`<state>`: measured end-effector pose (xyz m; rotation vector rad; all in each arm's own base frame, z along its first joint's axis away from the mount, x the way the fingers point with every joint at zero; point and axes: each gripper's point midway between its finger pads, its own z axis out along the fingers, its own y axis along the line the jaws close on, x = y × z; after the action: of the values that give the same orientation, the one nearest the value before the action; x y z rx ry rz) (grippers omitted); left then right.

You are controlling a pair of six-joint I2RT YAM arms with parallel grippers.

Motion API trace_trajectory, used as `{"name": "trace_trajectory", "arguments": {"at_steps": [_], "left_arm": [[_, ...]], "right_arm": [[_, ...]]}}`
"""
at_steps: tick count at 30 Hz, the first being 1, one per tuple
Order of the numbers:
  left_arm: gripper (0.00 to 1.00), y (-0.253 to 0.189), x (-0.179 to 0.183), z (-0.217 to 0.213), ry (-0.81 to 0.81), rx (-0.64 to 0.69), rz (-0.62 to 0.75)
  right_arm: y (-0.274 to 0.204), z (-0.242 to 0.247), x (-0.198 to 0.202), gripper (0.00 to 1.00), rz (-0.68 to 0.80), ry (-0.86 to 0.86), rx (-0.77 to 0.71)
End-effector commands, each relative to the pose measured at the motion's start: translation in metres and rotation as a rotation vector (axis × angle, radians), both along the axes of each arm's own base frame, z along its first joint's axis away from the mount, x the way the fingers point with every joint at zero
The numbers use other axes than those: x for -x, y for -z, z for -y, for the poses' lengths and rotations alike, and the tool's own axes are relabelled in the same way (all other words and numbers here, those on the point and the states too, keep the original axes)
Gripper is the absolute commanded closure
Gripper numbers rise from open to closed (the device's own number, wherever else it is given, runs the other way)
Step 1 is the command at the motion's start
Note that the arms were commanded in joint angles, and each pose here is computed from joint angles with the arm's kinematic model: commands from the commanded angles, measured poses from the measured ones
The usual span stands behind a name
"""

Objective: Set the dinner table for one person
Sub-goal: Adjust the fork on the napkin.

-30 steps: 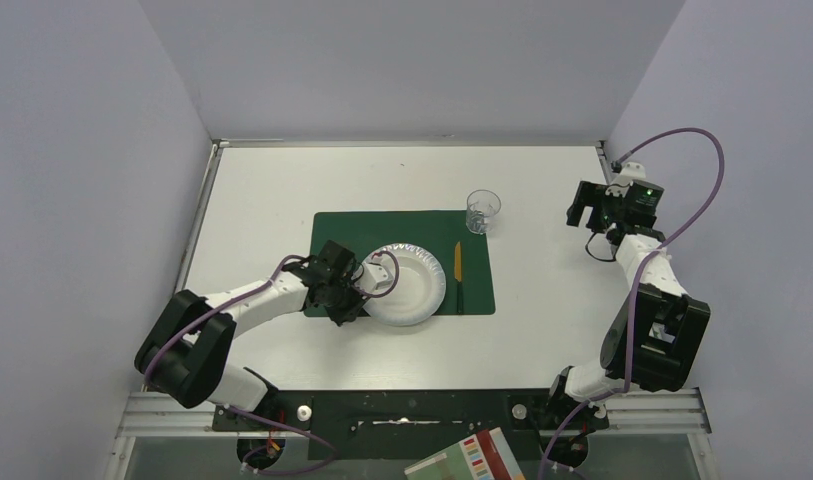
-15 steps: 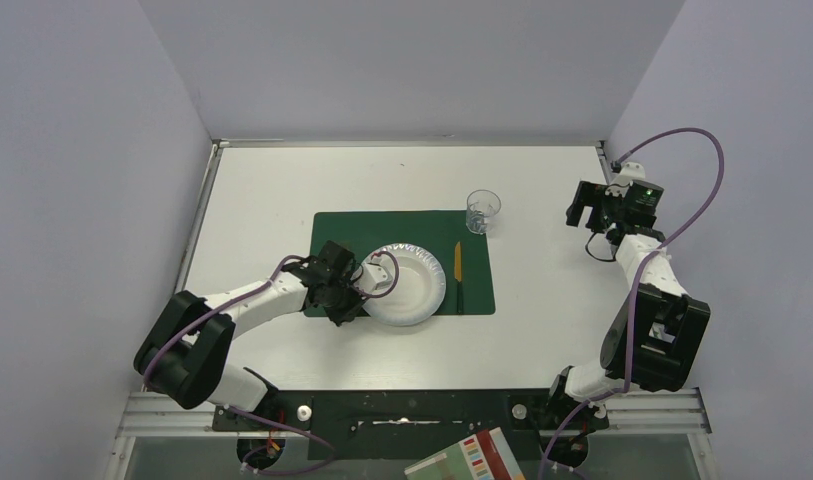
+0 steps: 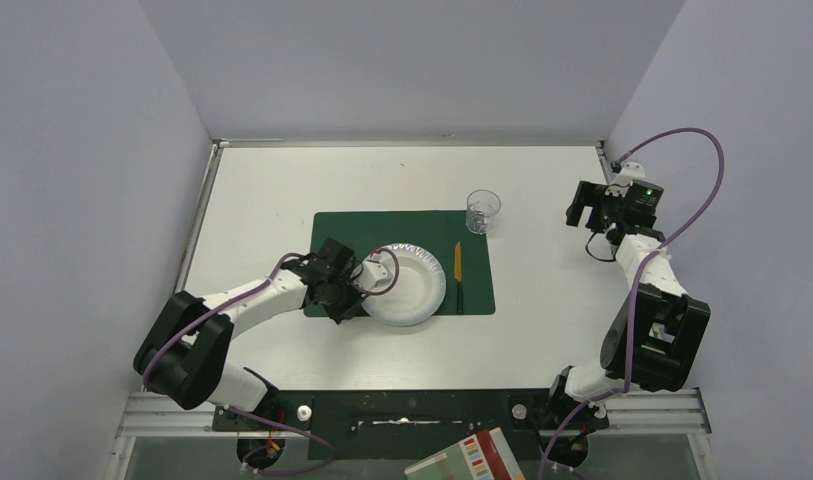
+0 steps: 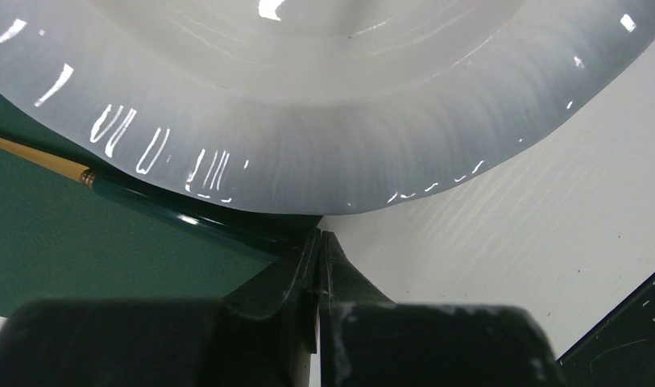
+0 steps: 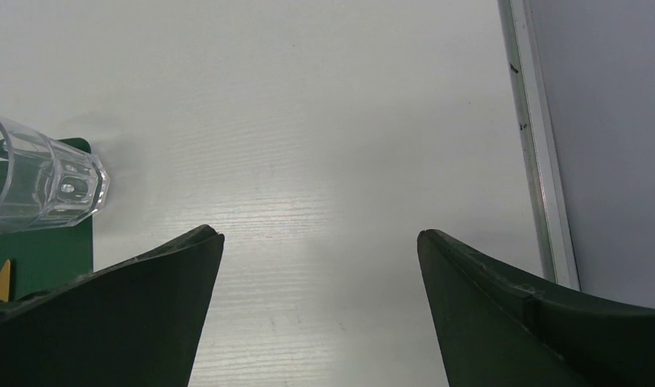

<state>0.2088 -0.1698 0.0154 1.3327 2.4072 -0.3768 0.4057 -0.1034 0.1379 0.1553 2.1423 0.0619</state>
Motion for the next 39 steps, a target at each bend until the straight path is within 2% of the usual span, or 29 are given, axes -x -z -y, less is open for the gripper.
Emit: {"name": "trace_trajectory", "arguments": {"at_steps": [1,31,39], "left_arm": [[1.0,-0.02,-0.017,0.014,0.007,0.05,0.048],[1.0,-0.012,-0.022,0.014,0.004,0.034,0.057],[1.0,-0.06,-0.049,0.028,-0.025,0.059,0.115]], "right_arm": [[-0.027,0.005,-0.006,0.04,0.089,0.0,0.027],[-0.023,0.005,-0.007,0.04,0.081,-0.006,0.026],[-0.02,0.005,-0.007,0.04,0.075,-0.005,0.026]]}}
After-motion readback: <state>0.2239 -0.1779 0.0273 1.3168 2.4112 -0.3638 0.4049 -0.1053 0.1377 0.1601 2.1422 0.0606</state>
